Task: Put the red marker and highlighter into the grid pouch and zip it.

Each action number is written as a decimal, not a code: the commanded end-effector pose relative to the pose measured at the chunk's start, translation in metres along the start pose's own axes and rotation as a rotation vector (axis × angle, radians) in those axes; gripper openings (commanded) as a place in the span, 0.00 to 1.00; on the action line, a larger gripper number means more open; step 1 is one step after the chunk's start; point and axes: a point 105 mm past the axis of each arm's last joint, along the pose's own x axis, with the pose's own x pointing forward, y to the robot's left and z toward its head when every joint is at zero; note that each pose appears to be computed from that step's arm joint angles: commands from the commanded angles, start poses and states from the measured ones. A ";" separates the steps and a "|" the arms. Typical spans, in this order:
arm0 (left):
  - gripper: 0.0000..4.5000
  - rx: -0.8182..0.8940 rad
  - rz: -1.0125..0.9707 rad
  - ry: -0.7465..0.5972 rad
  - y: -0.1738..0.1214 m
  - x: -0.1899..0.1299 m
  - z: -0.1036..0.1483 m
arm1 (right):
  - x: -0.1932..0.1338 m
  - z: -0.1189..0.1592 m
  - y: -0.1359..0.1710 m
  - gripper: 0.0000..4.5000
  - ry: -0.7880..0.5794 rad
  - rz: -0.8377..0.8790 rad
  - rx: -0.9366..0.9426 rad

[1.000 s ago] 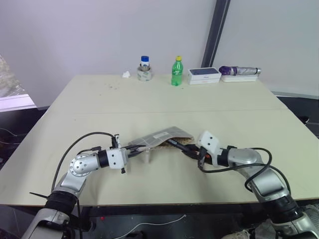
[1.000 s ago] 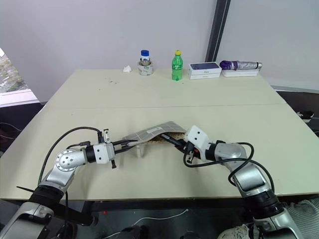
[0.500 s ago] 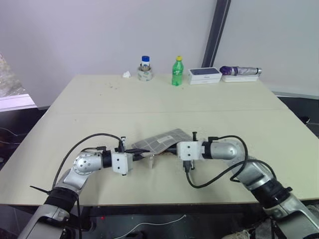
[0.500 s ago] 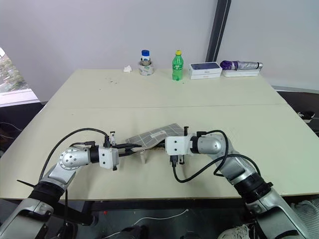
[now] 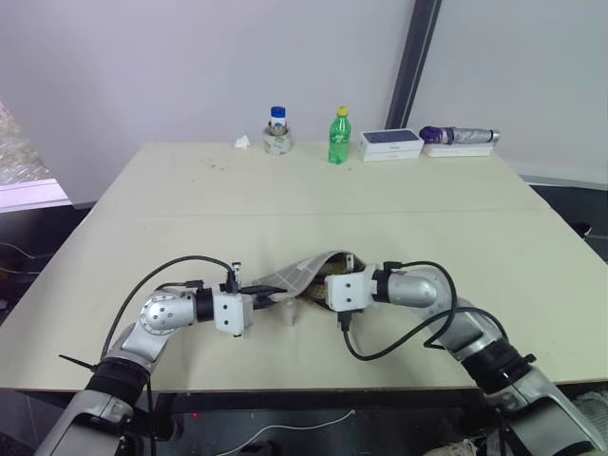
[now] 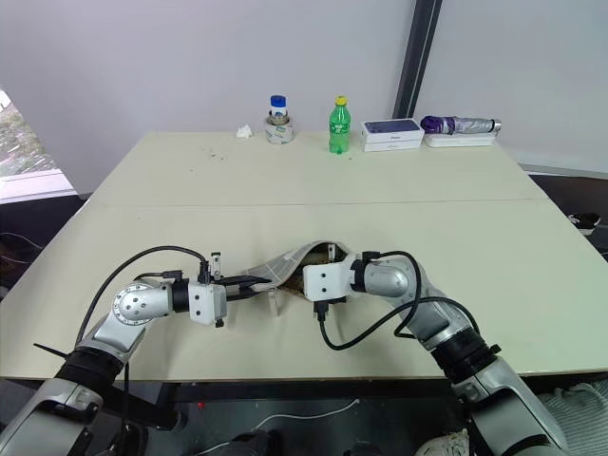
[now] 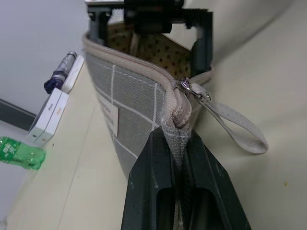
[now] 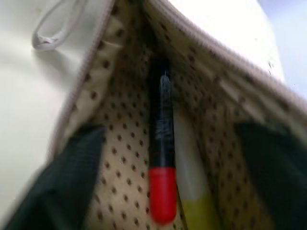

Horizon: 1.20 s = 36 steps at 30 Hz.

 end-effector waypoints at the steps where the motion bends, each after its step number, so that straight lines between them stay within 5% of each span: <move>1: 0.00 0.016 0.033 -0.015 0.007 -0.004 0.005 | -0.026 0.024 -0.031 0.99 -0.098 -0.117 0.037; 8: 0.00 0.012 0.053 0.011 0.007 -0.001 -0.001 | -0.064 0.035 -0.031 0.99 -0.248 -0.159 0.488; 14: 0.00 0.006 0.033 0.003 0.003 0.013 -0.001 | -0.075 0.023 0.055 0.99 -0.102 0.144 1.007; 21: 0.00 0.040 0.021 -0.022 0.011 0.028 0.005 | -0.042 0.006 0.087 0.99 -0.067 0.054 1.269; 35: 0.00 0.037 0.053 -0.039 0.029 0.039 0.012 | 0.017 0.038 0.028 0.99 -0.328 -0.032 1.370; 36: 0.00 0.041 0.054 -0.039 0.030 0.039 0.013 | 0.018 0.039 0.027 0.88 -0.337 -0.026 1.374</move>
